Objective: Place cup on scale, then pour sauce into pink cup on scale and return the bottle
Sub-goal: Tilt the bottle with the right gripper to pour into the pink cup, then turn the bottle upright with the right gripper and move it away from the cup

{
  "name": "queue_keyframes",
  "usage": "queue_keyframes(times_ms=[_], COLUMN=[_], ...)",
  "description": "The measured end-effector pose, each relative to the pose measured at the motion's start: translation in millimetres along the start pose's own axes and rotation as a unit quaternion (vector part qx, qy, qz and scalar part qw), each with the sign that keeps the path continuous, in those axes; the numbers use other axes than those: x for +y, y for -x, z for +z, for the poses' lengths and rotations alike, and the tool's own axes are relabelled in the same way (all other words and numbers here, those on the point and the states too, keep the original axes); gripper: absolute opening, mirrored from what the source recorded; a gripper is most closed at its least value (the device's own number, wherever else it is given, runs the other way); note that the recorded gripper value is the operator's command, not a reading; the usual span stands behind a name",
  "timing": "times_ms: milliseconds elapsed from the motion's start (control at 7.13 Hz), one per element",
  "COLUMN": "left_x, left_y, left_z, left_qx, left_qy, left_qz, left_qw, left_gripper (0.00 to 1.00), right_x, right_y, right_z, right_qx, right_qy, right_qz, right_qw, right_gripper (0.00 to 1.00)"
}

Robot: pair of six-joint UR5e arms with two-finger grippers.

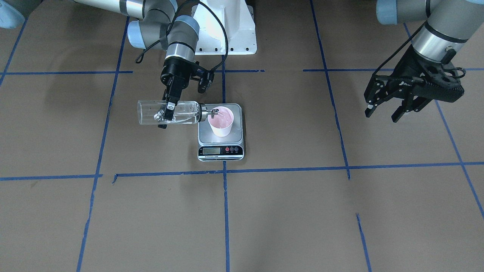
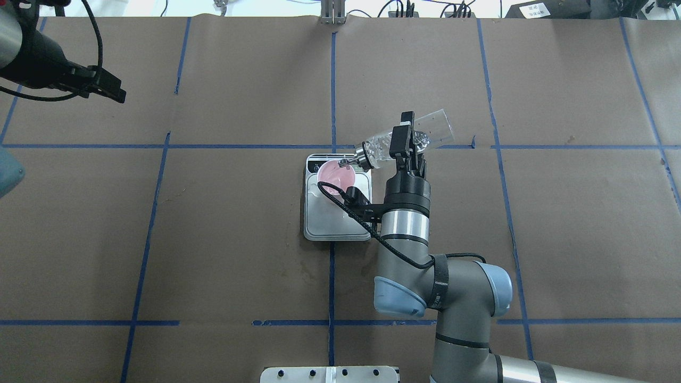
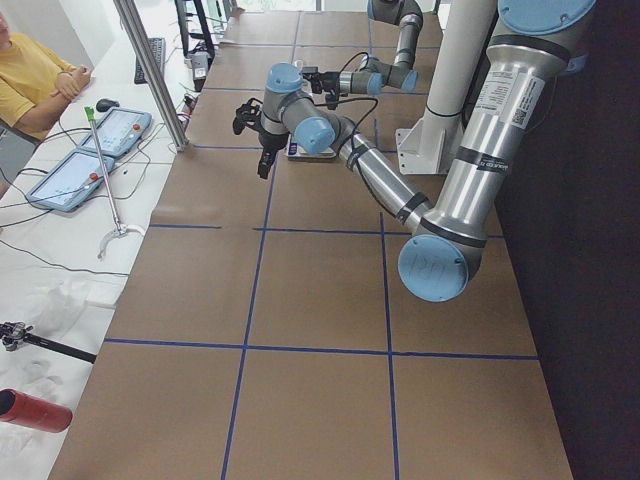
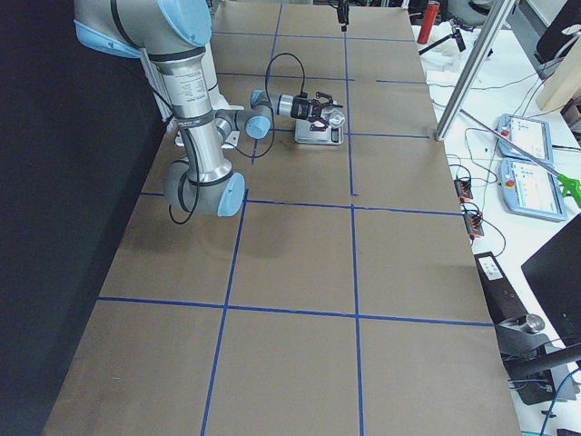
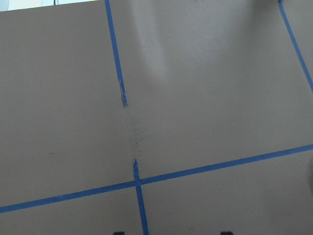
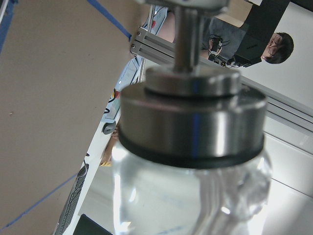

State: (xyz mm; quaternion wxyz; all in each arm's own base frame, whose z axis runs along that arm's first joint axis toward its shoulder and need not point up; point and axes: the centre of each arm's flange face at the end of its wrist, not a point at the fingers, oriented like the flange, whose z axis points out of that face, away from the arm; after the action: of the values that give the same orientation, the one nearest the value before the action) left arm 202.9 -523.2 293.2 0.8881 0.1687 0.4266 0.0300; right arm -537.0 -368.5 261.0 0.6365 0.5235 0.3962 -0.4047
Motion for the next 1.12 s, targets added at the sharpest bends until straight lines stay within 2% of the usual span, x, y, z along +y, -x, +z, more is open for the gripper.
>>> queue_keyframes(times_ms=[561, 701, 842, 1122], left_x=[2.5, 3.0, 3.4, 5.2], left_y=[-5.9, -7.2, -8.3, -12.3], left_z=[-7.8, -9.6, -12.1, -18.4], left_qx=[0.012, 0.014, 0.015, 0.019], left_qy=[0.001, 0.000, -0.001, -0.005], left_qz=[0.002, 0.003, 0.003, -0.001], left_qw=[0.9999, 0.9999, 0.9999, 0.9998], left_gripper=[0.73, 0.73, 0.73, 0.73], right_x=[18.1, 22.3, 25.9, 28.7], right_y=[6.4, 10.4, 13.6, 19.4], right_z=[-2.8, -2.8, -3.5, -4.2], right_qx=[0.005, -0.003, -0.015, -0.038], right_qy=[-0.017, -0.023, -0.034, -0.047], right_qz=[0.104, 0.150, 0.204, 0.283], right_qw=[0.9944, 0.9884, 0.9783, 0.9574], right_gripper=[0.00, 0.00, 0.00, 0.00])
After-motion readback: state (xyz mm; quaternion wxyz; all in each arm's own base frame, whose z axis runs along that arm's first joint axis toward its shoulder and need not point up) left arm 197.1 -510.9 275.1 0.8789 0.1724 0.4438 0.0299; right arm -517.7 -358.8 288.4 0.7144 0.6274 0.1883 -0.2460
